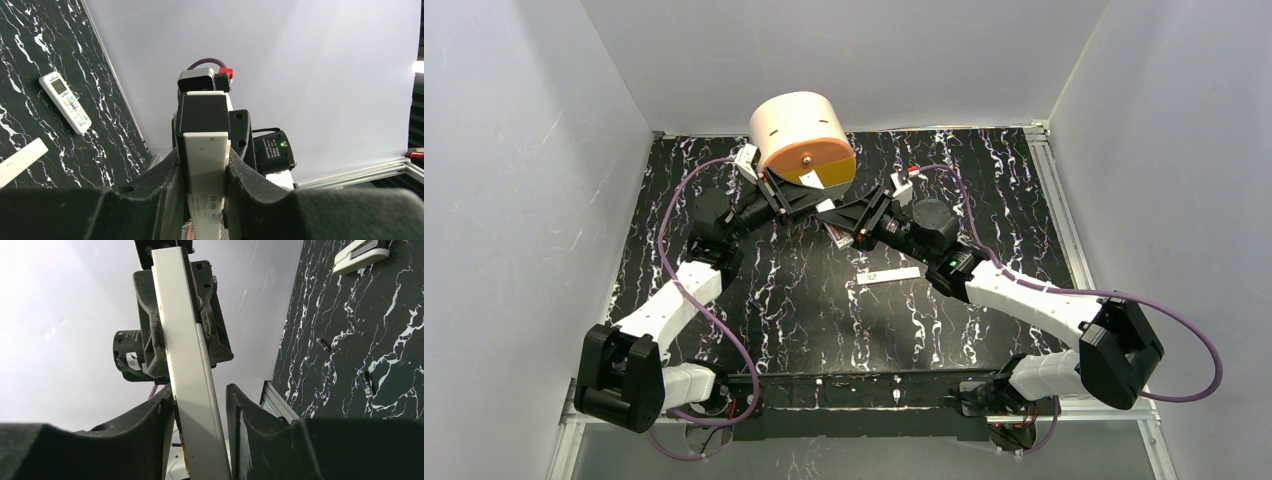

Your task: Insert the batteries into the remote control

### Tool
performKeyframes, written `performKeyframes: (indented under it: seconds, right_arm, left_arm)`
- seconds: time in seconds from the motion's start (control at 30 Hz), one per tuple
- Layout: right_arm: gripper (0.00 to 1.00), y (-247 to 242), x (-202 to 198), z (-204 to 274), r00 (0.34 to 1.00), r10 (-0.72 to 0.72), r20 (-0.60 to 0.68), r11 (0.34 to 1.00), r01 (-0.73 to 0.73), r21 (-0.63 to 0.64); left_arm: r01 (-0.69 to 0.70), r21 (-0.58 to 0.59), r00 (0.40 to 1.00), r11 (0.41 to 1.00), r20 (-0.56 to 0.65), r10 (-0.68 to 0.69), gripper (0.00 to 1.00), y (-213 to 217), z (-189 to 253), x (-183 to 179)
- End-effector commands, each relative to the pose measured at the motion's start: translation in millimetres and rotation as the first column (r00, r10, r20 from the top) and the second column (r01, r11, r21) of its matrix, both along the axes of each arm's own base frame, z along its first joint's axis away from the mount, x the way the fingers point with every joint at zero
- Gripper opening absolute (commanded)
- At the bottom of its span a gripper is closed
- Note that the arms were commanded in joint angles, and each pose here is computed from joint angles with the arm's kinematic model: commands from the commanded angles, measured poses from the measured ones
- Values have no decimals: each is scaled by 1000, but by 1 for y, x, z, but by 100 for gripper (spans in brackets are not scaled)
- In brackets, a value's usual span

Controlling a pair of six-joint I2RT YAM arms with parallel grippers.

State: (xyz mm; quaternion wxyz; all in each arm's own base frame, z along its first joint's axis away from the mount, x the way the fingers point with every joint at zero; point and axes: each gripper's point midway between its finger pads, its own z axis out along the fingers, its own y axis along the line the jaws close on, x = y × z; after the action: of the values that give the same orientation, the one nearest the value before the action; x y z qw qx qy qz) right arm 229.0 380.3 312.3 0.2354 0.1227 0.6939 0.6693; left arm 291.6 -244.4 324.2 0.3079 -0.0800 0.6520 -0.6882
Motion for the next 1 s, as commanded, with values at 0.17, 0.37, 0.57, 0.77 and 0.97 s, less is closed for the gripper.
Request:
performKeyframes:
  seconds: [0.17,0.37,0.57,0.77,0.97]
  right_arm:
    - [80,-11,-2,30,992,-38,120,997,28,78]
    - [86,-14,-5,37,987,-30,159,997,19,75]
    - [64,-16,-10,34,978,-6,207,999,-3,47]
    - [32,-14,-9,28,974,8,225,1000,-9,2]
    - [31,-9,-9,26,975,29,222,1000,-31,3]
  left_arm:
    - [-2,-25,995,1000,103,4,0,3,30,-8]
    - [-1,-23,995,1000,96,3,0,3,27,-7]
    - [3,-23,996,1000,94,-1,0,2,28,-7]
    - [8,-23,996,1000,91,-6,0,2,27,-7]
    - [10,-22,995,1000,99,-7,0,3,28,-9]
